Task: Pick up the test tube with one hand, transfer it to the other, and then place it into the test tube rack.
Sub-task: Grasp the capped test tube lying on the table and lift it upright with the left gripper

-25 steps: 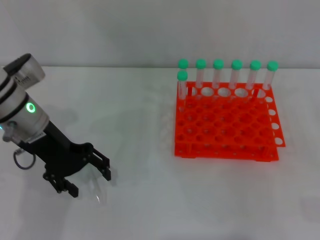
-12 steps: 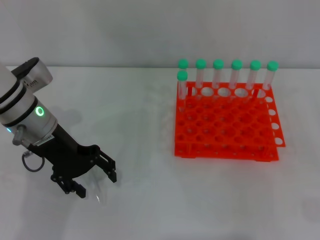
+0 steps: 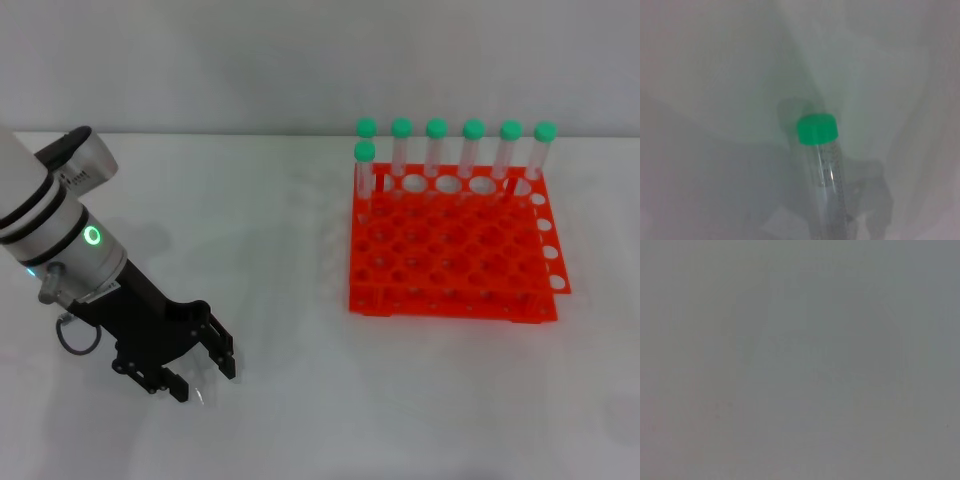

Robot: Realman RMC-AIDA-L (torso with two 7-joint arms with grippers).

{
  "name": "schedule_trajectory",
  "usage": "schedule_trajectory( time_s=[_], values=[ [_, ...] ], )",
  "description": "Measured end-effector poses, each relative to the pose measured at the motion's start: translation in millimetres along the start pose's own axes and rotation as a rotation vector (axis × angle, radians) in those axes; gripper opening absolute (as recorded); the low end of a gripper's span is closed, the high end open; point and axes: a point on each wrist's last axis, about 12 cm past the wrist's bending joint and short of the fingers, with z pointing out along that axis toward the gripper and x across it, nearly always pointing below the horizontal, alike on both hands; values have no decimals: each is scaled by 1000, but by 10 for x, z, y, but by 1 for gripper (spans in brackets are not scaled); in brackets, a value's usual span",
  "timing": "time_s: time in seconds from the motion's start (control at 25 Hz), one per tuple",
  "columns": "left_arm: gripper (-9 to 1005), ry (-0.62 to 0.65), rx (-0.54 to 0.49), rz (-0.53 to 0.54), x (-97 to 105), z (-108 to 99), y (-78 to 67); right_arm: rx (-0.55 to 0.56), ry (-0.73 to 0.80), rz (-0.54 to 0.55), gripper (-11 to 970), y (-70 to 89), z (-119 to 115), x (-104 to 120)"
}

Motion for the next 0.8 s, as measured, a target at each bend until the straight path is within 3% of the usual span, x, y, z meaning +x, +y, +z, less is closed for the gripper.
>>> schedule_trajectory(
  time_s=[0.8],
  values=[
    [532, 8, -3, -18, 22, 25, 90, -4, -3, 5, 530, 19, 19, -9]
  ],
)
